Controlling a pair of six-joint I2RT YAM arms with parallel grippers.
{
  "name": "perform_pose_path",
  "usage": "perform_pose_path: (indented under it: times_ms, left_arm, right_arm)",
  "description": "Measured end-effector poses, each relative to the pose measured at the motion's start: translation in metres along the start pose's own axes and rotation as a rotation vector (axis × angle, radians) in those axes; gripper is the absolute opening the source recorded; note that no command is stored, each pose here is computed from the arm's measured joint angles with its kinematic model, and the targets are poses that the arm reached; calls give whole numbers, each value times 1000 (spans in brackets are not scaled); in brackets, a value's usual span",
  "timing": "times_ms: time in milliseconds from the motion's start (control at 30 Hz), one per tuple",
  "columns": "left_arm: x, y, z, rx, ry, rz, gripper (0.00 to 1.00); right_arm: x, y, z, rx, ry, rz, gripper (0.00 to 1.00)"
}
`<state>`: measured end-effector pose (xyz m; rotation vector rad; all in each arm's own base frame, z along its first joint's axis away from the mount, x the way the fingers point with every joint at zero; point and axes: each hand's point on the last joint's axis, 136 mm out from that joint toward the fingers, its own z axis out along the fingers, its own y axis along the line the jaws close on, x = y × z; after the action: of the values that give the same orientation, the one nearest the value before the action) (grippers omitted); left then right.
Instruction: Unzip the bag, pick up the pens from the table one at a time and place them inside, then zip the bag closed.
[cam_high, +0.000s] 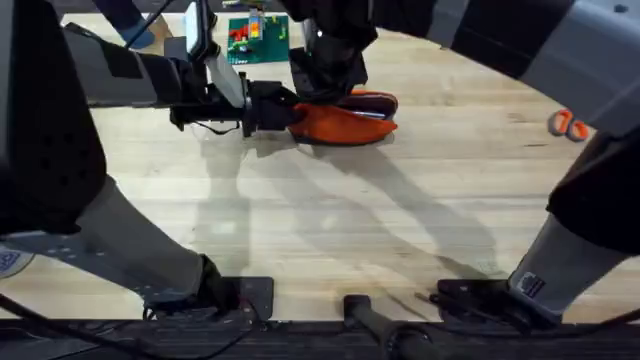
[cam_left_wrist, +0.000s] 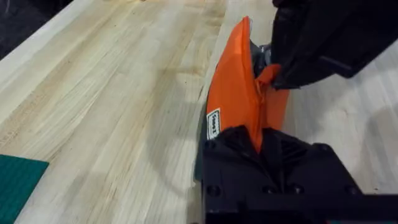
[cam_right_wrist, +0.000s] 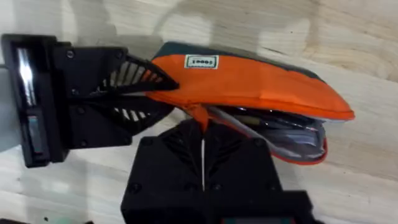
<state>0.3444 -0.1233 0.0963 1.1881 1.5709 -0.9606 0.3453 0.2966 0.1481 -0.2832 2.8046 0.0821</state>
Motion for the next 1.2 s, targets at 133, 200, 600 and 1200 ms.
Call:
perform_pose_path:
  times_ms: [133,200,600,1200]
  left_arm:
    - [1,0,0,-2,4,-11,43]
    - [1,0,0,-2,5,-15,43]
    - [1,0,0,-3,7,-19,43]
    - [1,2,0,-7,9,-50,43]
  right_arm:
    - [2,-6,1,1,23,-9,31]
    - [2,-9,1,1,29,-6,31]
    - [1,-11,3,-51,62,-11,34]
    - [-3,-2,2,-104,52,-26,34]
